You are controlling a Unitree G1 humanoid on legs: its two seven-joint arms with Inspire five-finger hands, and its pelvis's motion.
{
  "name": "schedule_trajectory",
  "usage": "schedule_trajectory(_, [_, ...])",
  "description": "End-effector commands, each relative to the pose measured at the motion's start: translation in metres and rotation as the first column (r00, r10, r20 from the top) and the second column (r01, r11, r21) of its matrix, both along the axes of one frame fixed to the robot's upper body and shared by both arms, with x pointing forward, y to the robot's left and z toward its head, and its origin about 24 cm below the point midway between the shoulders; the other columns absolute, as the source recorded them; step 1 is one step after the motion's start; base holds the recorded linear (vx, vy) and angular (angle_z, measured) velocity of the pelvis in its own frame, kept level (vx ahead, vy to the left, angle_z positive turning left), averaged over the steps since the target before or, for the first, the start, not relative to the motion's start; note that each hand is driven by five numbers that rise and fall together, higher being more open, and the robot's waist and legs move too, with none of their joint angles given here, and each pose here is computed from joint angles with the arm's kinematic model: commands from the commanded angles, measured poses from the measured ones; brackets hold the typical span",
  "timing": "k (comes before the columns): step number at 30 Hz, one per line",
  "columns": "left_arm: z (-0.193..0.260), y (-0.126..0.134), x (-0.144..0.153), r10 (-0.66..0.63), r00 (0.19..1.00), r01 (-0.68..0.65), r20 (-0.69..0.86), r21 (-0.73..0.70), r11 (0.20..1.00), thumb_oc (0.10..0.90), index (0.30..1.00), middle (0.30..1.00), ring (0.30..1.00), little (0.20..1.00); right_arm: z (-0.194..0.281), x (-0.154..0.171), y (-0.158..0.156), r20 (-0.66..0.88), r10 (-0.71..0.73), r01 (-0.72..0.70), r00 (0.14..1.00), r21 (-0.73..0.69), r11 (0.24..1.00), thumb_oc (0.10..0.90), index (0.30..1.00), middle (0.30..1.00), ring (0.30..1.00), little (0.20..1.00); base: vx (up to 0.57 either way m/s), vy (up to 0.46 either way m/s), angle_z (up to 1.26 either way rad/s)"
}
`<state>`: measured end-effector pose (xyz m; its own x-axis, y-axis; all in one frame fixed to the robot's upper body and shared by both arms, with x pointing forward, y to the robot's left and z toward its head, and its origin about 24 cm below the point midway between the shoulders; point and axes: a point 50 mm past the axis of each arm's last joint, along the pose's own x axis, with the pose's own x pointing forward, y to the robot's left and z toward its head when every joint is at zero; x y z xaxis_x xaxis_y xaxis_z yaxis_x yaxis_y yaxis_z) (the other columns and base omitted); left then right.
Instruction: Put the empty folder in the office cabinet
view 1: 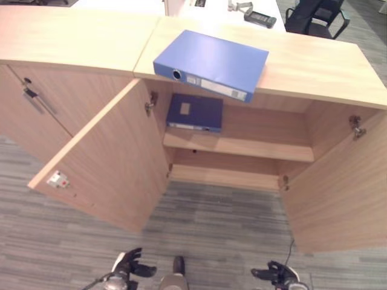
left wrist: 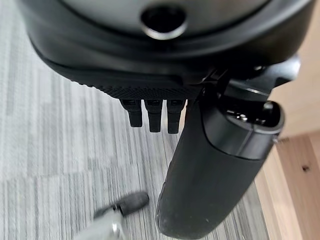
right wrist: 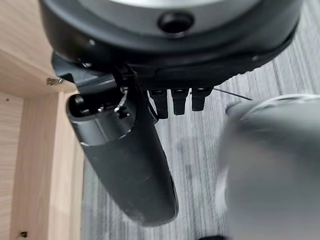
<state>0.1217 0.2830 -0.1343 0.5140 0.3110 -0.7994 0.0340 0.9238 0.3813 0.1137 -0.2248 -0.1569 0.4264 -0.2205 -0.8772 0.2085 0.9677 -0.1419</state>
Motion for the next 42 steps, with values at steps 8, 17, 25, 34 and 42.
schedule_trajectory(8, [0.004, -0.007, 0.015, -0.043, 0.998, 0.044, 0.049, -0.007, 0.999, 0.8, 0.9, 0.9, 0.9, 0.9, 0.01, -0.017, -0.052, -0.02, -0.078, 0.075, 0.997, -0.135, 0.988, 0.8, 0.9, 0.9, 0.9, 0.9, 0.29, 0.015, 0.43])
schedule_trajectory(17, [-0.004, -0.025, 0.011, -0.086, 0.996, 0.087, 0.026, -0.044, 0.995, 0.8, 0.9, 0.9, 0.9, 0.9, 0.011, -0.034, -0.066, -0.082, -0.053, 0.038, 0.995, -0.178, 0.983, 0.8, 0.9, 0.9, 0.9, 0.9, 0.28, -0.147, 0.41])
schedule_trajectory(25, [-0.003, -0.037, 0.02, -0.097, 0.994, 0.101, 0.057, -0.076, 0.992, 0.8, 0.9, 0.9, 0.9, 0.9, 0.02, -0.024, -0.082, -0.039, -0.07, 0.06, 0.997, -0.216, 0.975, 0.8, 0.9, 0.9, 0.9, 0.9, 0.17, -0.218, 0.04])
schedule_trajectory(34, [-0.004, -0.042, 0.022, -0.126, 0.991, 0.13, 0.051, -0.075, 0.989, 0.8, 0.9, 0.9, 0.9, 0.9, 0.025, -0.008, -0.082, 0.006, -0.06, 0.059, 0.998, -0.22, 0.974, 0.8, 0.9, 0.9, 0.9, 0.9, 0.13, -0.084, -0.1])
schedule_trajectory(42, [-0.009, -0.041, 0.008, -0.123, 0.992, 0.123, 0.007, -0.068, 0.99, 0.8, 0.9, 0.9, 0.9, 0.9, 0.022, -0.003, -0.072, 0.011, -0.009, 0.011, 1.0, -0.207, 0.978, 0.8, 0.9, 0.9, 0.9, 0.9, 0.12, 0.045, -0.4])
